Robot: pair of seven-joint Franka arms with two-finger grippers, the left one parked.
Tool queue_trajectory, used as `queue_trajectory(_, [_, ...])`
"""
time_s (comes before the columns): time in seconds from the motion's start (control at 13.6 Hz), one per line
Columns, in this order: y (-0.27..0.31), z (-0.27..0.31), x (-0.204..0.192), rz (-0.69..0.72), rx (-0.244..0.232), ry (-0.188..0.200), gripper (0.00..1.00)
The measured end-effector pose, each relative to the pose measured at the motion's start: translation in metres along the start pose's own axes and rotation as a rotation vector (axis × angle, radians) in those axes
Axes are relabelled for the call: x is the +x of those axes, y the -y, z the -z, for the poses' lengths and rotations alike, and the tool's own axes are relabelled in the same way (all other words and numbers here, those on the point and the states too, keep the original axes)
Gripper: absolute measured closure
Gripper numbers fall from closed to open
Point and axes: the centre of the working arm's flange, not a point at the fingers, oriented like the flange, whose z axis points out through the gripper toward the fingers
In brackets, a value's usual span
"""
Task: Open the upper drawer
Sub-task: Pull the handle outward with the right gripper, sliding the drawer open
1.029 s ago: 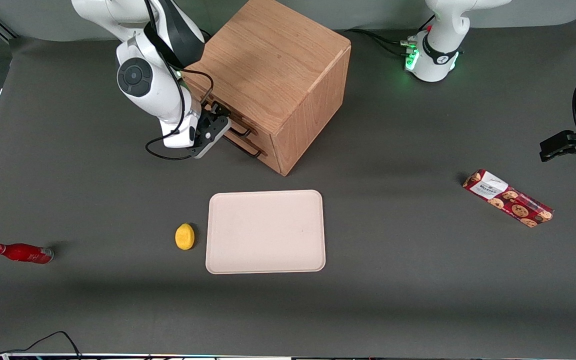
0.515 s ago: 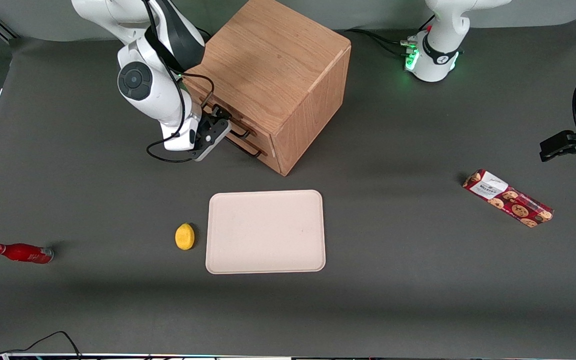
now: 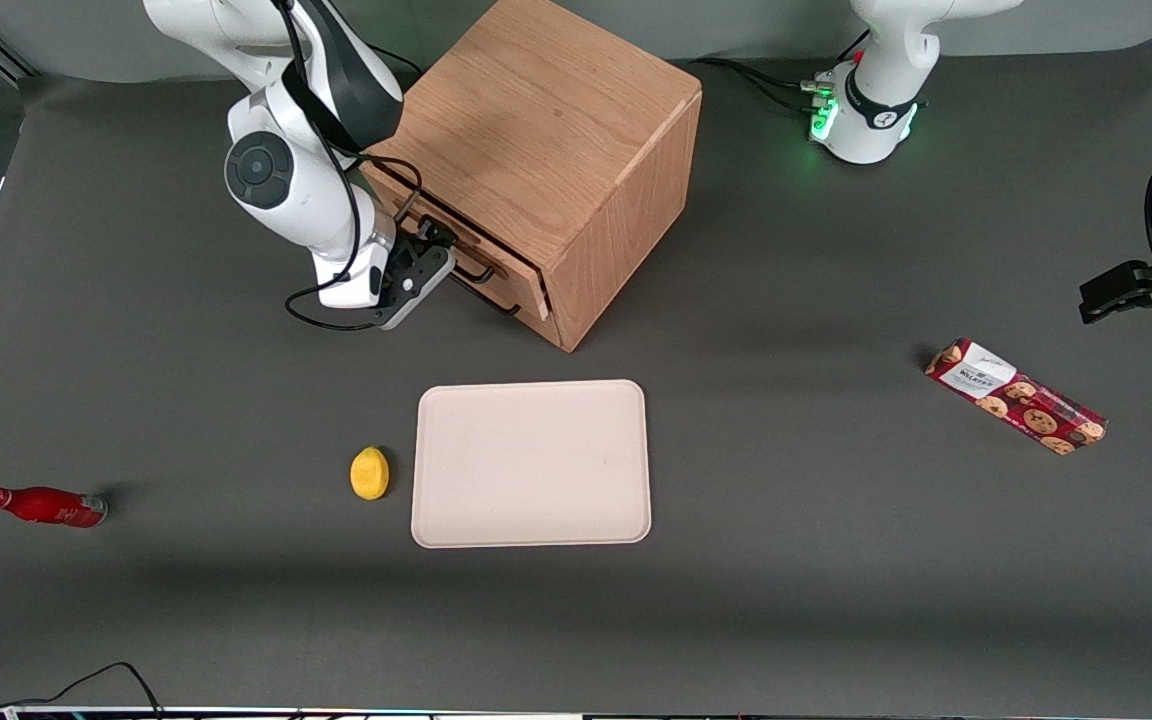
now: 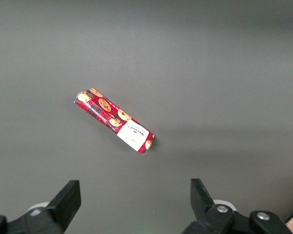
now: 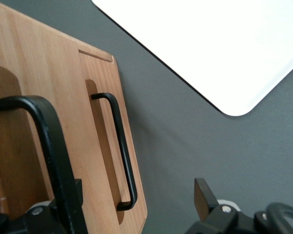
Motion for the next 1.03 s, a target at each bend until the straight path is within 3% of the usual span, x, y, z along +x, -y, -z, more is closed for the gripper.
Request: queue_trajectory(1.03, [-0.074,0.022,-0.007,-0.065,-0.067,-0.029,0.0])
